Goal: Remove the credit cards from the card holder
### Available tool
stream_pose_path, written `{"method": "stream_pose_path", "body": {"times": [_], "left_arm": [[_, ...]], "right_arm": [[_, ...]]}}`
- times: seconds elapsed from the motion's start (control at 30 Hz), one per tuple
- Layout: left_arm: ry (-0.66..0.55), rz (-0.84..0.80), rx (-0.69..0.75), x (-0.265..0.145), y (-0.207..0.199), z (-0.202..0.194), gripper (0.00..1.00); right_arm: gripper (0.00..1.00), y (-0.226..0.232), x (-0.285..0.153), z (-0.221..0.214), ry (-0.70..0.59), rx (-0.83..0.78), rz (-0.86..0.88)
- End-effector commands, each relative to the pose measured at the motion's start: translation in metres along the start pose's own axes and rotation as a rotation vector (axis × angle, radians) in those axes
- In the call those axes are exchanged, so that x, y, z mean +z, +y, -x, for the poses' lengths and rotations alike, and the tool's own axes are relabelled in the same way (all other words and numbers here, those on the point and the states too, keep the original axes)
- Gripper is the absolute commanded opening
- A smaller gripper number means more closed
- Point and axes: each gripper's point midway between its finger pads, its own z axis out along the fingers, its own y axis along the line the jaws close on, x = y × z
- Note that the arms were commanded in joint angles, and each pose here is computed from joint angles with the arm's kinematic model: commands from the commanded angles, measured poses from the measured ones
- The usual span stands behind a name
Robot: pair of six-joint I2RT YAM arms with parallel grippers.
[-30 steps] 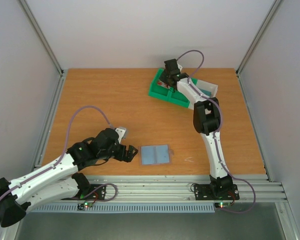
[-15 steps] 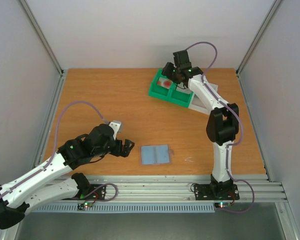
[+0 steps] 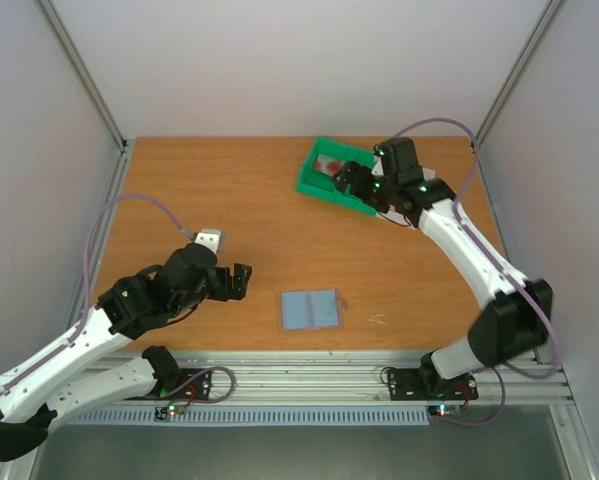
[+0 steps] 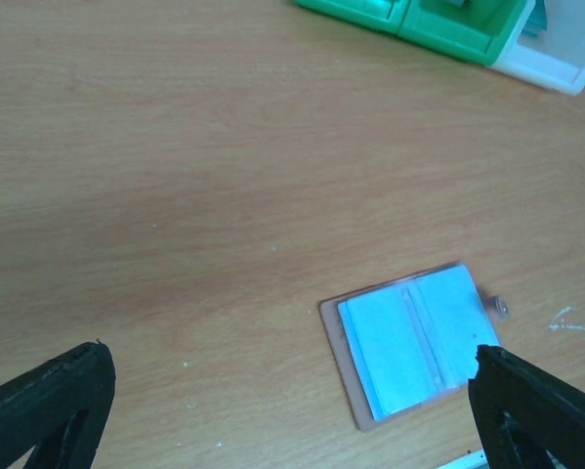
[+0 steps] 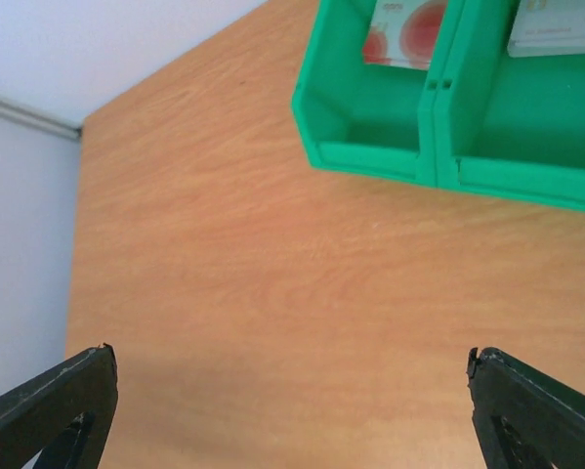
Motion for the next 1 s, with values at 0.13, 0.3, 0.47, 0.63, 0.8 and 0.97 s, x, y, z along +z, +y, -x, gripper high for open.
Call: {"method": "stream_pose_path", "body": {"times": [0.13, 0.3, 0.47, 0.63, 0.8, 0.97], "left_arm": [[-0.103, 0.003, -0.029, -0.020, -0.003, 0.031, 0.99], [-0.163, 0.038, -0.026, -0.033, 0.002, 0.048, 0.99], [-0.215, 0.046, 0.031, -0.048, 0.002, 0.064, 1.00], [-0.255, -0.037, 0.054, -0.055, -0.010, 0.068, 0.99], [-0.296, -0.134, 0.063, -0.057, -0.017, 0.061, 0.99], [-0.303, -0.122, 0.066, -0.050, -0.010, 0.051, 0.99]], "right_arm": [[0.99, 0.011, -0.084, -0.071, 0.064, -0.150, 0.100], [0.98, 0.004, -0.120, -0.097, 0.074, -0.178, 0.129], [0.98, -0.002, -0.157, -0.109, 0.027, -0.185, 0.161], [0.99, -0.016, -0.173, -0.122, -0.018, -0.183, 0.165], [0.99, -0.022, -0.179, -0.134, -0.016, -0.166, 0.193], [0.98, -0.025, -0.178, -0.143, -0.029, -0.135, 0.232]]}}
